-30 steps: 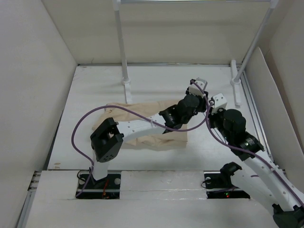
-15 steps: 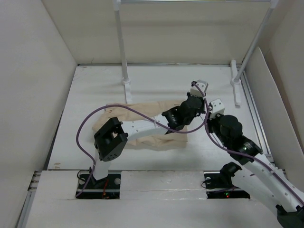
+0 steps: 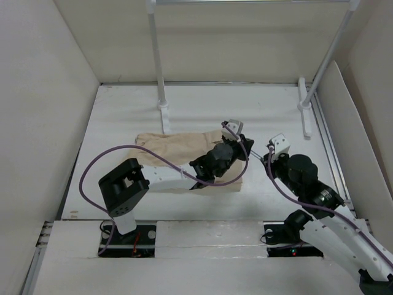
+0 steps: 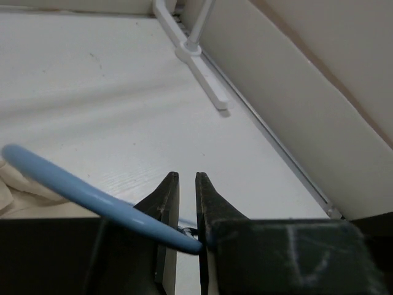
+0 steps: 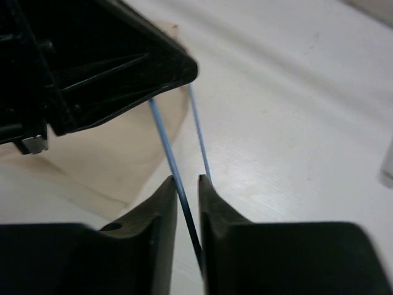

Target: Place the trousers on the hanger

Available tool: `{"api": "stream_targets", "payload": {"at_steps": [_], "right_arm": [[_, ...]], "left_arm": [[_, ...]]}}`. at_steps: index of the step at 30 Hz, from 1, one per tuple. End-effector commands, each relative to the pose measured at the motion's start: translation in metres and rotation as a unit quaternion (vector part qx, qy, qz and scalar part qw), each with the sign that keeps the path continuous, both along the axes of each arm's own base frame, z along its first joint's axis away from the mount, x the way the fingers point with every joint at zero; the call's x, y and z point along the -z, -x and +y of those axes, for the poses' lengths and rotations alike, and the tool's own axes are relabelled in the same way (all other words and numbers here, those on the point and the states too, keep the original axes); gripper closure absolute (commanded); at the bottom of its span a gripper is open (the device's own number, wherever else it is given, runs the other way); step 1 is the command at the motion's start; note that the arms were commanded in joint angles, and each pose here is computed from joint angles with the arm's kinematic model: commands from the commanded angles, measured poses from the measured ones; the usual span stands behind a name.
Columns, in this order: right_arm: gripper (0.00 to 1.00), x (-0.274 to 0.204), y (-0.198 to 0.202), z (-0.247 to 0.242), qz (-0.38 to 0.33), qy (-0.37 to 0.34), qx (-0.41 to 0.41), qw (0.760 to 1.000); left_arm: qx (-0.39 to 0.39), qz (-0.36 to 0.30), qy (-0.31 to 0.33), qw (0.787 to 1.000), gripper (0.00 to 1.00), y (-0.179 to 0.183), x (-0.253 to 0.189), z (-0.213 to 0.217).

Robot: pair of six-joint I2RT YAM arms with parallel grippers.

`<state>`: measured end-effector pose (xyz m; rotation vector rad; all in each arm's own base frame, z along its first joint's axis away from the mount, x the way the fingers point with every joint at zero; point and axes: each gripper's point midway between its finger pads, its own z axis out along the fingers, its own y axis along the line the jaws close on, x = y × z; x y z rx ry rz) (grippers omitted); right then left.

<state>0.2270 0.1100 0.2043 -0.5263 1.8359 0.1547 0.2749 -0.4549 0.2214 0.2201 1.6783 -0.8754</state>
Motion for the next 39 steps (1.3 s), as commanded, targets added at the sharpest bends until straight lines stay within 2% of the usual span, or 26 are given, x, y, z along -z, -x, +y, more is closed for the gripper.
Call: {"api": "stream_targets", "payload": {"at_steps": [1,3,6,7,8,10,11,12,13,14,15,17,19,20,22,24,28,32,33,36,39], "right_arm": [[0.83,-0.022,-0.008,-0.013,-0.032,-0.006,0.041,0.999],[0.96,-0.029,-0.009,-0.015,-0.044,-0.011,0.048,0.998],[0.97,-0.04,-0.01,-0.022,-0.055,-0.016,0.067,0.996],[0.93,-0.041,-0.011,-0.023,-0.055,-0.015,0.072,0.996],[0.82,-0.047,-0.013,-0.031,-0.057,-0.008,0.094,0.994],[0.68,-0.045,-0.012,-0.034,-0.051,-0.006,0.101,0.994],[0.62,-0.046,-0.013,-0.037,-0.051,-0.002,0.112,0.992],[0.55,-0.047,-0.013,-0.041,-0.053,0.0,0.12,0.991],[0.52,-0.048,-0.013,-0.044,-0.054,0.0,0.129,0.99],[0.5,-0.049,-0.013,-0.051,-0.057,0.004,0.146,0.988],[0.5,-0.049,-0.012,-0.054,-0.057,0.003,0.156,0.986],[0.5,-0.049,-0.012,-0.057,-0.061,-0.002,0.166,0.984],[0.53,-0.046,-0.013,-0.051,-0.066,-0.007,0.151,0.986],[0.56,-0.042,-0.013,-0.042,-0.063,-0.011,0.127,0.99],[0.72,-0.033,-0.018,-0.028,-0.069,-0.016,0.092,0.993],[0.81,-0.033,-0.021,-0.012,-0.082,-0.033,0.056,0.995],[0.86,-0.012,-0.032,0.0,-0.072,-0.038,0.041,0.996],[0.84,0.004,-0.038,0.01,-0.053,-0.037,0.021,0.998],[0.74,0.009,-0.038,0.013,-0.05,-0.04,0.016,0.998],[0.6,0.022,-0.04,0.022,-0.036,-0.043,-0.006,0.998],[0.59,0.026,-0.052,0.03,-0.036,-0.052,-0.018,0.998]], "left_arm": [[0.027,-0.067,0.054,0.996,1.0,0.014,-0.044,0.009],[0.04,-0.097,0.037,0.994,1.0,0.017,-0.046,0.01],[0.075,-0.133,0.011,0.988,1.0,0.023,-0.041,-0.001],[0.08,-0.143,0.008,0.986,1.0,0.019,-0.041,-0.003],[0.104,-0.166,0.009,0.981,1.0,0.018,-0.052,-0.014],[0.105,-0.169,-0.008,0.98,1.0,0.006,-0.043,-0.016],[0.122,-0.184,0.006,0.975,1.0,0.002,-0.062,-0.025],[0.129,-0.183,0.0,0.975,1.0,-0.006,-0.055,-0.031],[0.122,-0.181,-0.006,0.976,1.0,-0.023,-0.053,-0.028],[0.158,-0.195,0.007,0.968,1.0,-0.022,-0.07,-0.04],[0.167,-0.185,-0.003,0.968,1.0,-0.032,-0.056,-0.047],[0.182,-0.183,0.003,0.966,1.0,-0.048,-0.059,-0.048],[0.198,-0.178,0.012,0.964,1.0,-0.049,-0.054,-0.043],[0.209,-0.184,0.021,0.96,1.0,-0.044,-0.062,-0.037],[0.21,-0.192,0.013,0.959,1.0,-0.039,-0.058,-0.029],[0.212,-0.184,-0.007,0.96,1.0,-0.029,-0.037,-0.016],[0.211,-0.189,-0.028,0.959,1.0,-0.029,0.004,0.004],[0.251,-0.178,-0.032,0.951,1.0,-0.032,0.017,-0.003],[0.254,-0.173,-0.037,0.951,1.0,-0.032,0.021,-0.004],[0.258,-0.165,-0.038,0.951,1.0,-0.028,0.029,0.0],[0.239,-0.162,-0.033,0.957,1.0,-0.026,0.032,0.01]]}}
